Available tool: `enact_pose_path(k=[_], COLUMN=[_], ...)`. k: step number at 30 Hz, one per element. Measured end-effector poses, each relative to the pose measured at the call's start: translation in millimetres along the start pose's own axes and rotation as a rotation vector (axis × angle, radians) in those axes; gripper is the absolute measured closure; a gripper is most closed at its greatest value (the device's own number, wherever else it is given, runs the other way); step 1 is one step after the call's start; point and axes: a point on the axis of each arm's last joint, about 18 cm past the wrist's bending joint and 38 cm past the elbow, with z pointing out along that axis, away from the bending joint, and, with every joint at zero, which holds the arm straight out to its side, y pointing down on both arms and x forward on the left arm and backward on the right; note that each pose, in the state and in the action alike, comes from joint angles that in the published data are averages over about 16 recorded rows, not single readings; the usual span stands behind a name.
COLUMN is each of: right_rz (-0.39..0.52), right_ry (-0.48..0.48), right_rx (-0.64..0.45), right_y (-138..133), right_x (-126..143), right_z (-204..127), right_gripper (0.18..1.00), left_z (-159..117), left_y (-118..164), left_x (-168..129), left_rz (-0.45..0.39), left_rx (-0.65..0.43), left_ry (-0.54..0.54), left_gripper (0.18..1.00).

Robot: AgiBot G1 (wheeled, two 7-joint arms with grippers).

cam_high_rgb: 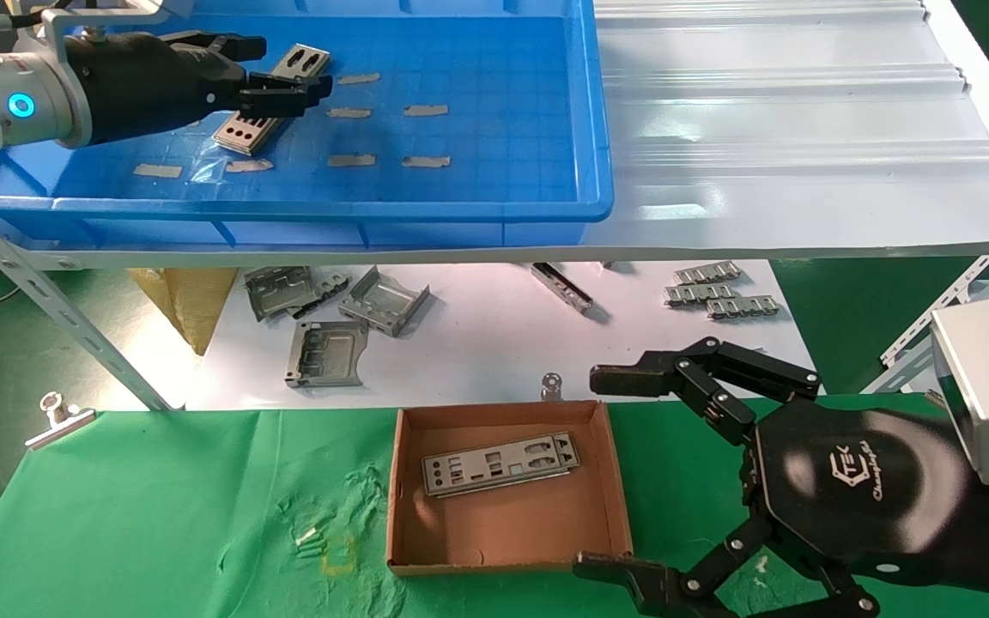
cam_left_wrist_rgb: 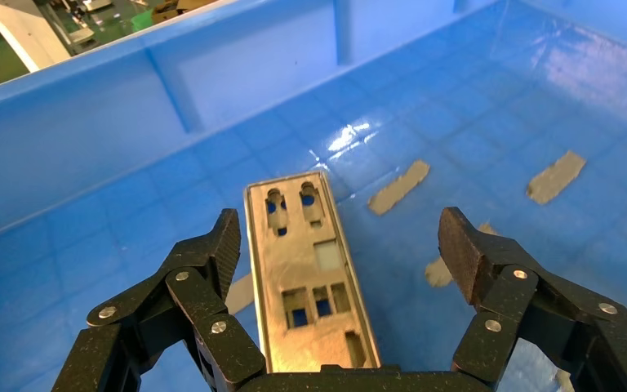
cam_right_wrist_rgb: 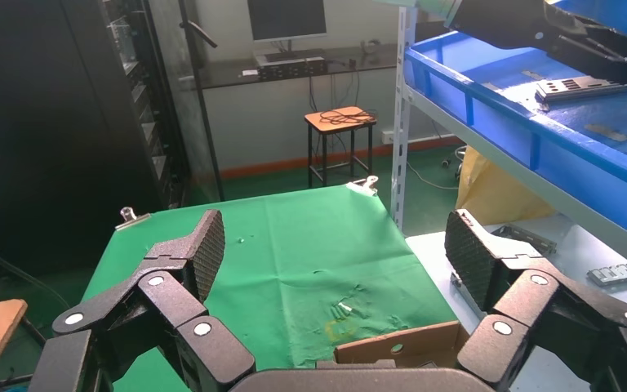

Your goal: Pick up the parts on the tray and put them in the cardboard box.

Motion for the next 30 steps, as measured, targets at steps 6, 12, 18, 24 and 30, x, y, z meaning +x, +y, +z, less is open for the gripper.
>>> enact_pose_path(k=[6,12,18,24,30], right_rz=[0.0,0.0,0.0,0.0,0.0], right_ry=[0.0,0.0,0.0,0.0,0.0], right_rx=[0.0,0.0,0.0,0.0,0.0], right_y=[0.0,0.0,0.0,0.0,0.0], right_x=[0.0,0.0,0.0,0.0,0.0], right_z=[0.0,0.0,0.0,0.0,0.0], right_gripper=[0.178,0.178,0.178,0.178,0.178], left_z=[-4.2,-5.9,-6.7,-7.3,-7.2], left_y=[4.4,7.5,9.1,9.8,10.3], left_x=[-5.2,-6.3,-4.2,-4.5,-5.3], left_rz=[0.008,-0.011,-0.032,-0.033,-0.027], left_rx=[-0.012,-0.019,-0.023,-0.025,-0.028], left_ry=[-0.011,-0.01,0.004,0.005,0.0], left_gripper=[0.322,0.376,0.465,0.584,0.686])
